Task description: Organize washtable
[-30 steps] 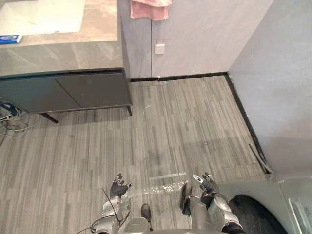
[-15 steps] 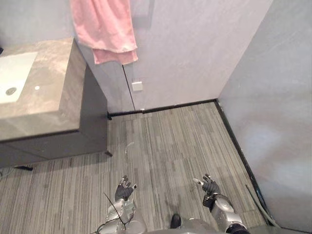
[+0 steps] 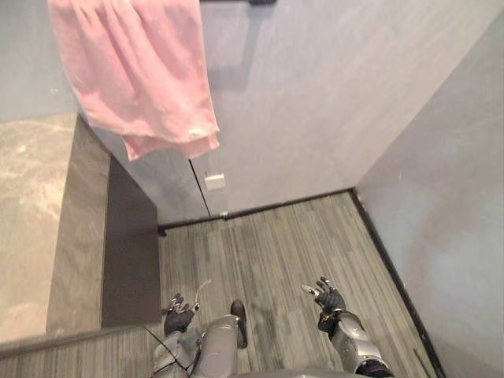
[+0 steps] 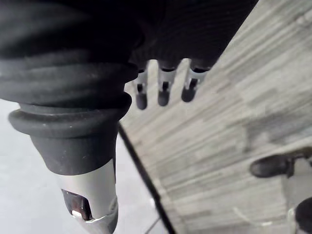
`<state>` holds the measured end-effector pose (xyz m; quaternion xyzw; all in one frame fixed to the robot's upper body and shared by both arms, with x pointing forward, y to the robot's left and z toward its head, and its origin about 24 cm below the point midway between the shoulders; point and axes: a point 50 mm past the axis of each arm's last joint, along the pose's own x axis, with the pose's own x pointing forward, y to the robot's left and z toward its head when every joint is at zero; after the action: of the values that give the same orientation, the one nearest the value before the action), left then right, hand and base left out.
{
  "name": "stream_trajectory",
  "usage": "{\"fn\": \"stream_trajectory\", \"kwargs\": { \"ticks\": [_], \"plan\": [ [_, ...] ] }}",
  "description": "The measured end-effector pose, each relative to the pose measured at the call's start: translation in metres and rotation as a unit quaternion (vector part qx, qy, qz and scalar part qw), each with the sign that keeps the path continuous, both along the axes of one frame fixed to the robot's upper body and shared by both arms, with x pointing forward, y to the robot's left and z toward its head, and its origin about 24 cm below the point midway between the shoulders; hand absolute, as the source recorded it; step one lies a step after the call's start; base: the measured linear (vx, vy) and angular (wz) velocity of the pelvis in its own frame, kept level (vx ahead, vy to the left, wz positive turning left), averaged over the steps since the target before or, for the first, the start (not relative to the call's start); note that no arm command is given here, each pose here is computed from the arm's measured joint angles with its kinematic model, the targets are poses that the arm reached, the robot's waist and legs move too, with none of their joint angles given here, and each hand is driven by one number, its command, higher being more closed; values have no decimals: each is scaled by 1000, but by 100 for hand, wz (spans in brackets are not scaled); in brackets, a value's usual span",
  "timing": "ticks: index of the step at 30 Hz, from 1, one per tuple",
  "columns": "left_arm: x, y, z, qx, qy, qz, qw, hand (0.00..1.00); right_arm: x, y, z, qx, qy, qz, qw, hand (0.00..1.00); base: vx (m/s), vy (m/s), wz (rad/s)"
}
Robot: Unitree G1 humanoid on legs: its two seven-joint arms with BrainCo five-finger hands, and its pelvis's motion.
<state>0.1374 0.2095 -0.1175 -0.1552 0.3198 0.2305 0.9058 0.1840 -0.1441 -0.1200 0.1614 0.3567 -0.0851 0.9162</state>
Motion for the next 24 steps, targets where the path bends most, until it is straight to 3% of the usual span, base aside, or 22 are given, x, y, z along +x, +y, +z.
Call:
{"fn": "stream_trajectory", "kwargs": {
  "ticks": [10, 18, 24],
  "plan": [
    [17, -12, 13, 22, -35, -44, 998, 0, -30, -17, -7, -10, 22, -28, 999, 0, 331, -72, 65],
    [11, -24, 16, -7, -53, -13, 998, 0, 5, -39, 17, -38, -50, -49, 997, 0, 187, -125, 31],
    [23, 20, 52, 47, -133, 73, 987, 0, 17, -44, 30, -38, -90, -70, 993, 0, 15, 58, 12]
  ]
}}
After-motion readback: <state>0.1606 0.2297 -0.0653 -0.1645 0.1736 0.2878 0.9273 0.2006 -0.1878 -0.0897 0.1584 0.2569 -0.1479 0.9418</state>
